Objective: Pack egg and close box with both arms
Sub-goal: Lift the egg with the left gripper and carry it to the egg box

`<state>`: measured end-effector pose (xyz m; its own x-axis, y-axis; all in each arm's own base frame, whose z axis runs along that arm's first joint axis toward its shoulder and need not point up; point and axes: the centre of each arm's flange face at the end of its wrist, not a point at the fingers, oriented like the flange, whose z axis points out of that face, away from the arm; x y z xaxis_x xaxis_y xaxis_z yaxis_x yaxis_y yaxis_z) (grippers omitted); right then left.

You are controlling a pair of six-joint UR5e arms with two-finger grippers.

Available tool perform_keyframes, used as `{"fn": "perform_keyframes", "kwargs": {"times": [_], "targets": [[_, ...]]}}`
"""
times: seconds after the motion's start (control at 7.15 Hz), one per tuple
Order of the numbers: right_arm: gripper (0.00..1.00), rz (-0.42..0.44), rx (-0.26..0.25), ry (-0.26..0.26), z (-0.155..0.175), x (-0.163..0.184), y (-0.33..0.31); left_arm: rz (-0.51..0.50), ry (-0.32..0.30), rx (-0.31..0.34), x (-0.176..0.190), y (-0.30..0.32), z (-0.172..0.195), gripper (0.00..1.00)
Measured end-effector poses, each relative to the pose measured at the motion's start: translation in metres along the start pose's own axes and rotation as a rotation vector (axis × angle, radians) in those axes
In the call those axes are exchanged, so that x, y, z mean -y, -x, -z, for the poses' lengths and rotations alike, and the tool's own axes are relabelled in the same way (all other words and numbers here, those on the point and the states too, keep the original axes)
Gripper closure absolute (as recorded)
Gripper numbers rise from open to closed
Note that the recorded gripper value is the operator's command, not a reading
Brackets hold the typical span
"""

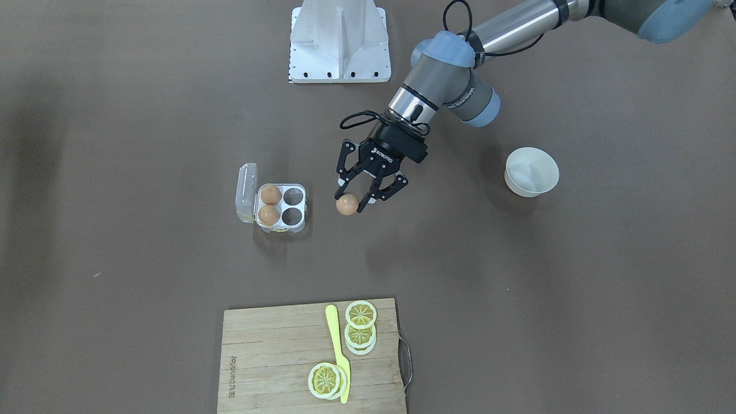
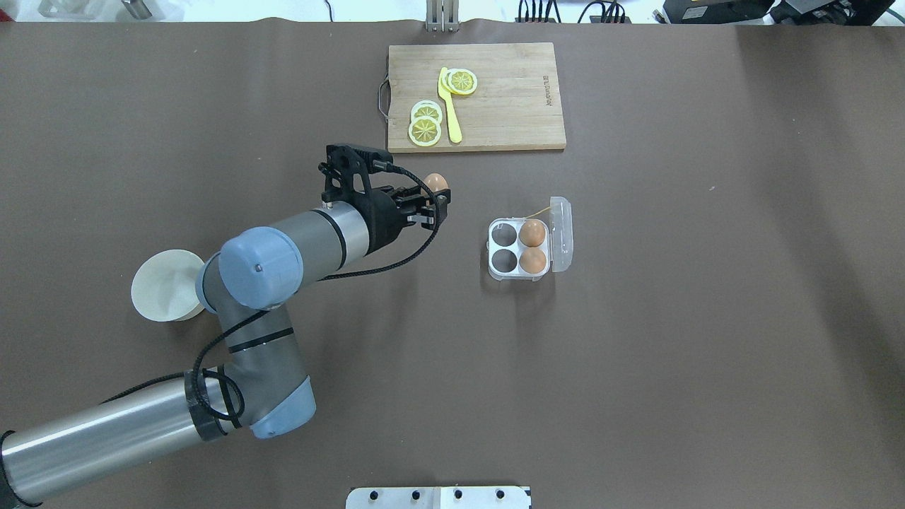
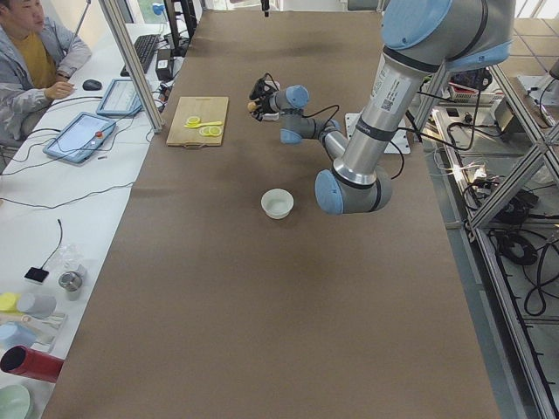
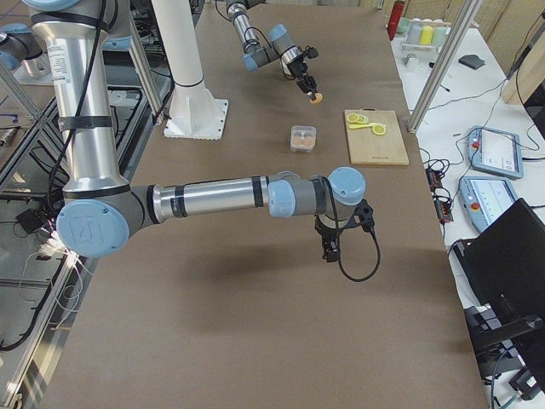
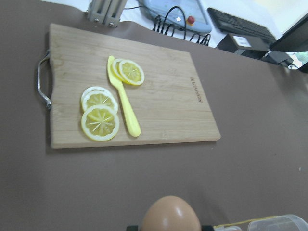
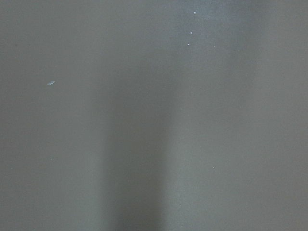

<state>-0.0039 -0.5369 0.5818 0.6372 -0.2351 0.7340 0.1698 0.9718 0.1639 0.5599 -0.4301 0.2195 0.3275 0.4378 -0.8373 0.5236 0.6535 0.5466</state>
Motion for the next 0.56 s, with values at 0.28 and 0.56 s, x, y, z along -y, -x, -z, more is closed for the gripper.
{"fn": "perform_keyframes", "kwargs": {"times": [0.28, 0.56], "targets": [[0.0, -0.004, 0.0, 0.002, -0.001, -0.001, -0.001, -0.073, -0.072, -0.007, -0.031, -0.025, -0.013, 1.0], [0.0, -0.008, 0.003, 0.003, -0.001, -0.002, -0.002, -0.149, -0.129, 0.027, -0.051, -0.06, -0.028, 1.0]]}}
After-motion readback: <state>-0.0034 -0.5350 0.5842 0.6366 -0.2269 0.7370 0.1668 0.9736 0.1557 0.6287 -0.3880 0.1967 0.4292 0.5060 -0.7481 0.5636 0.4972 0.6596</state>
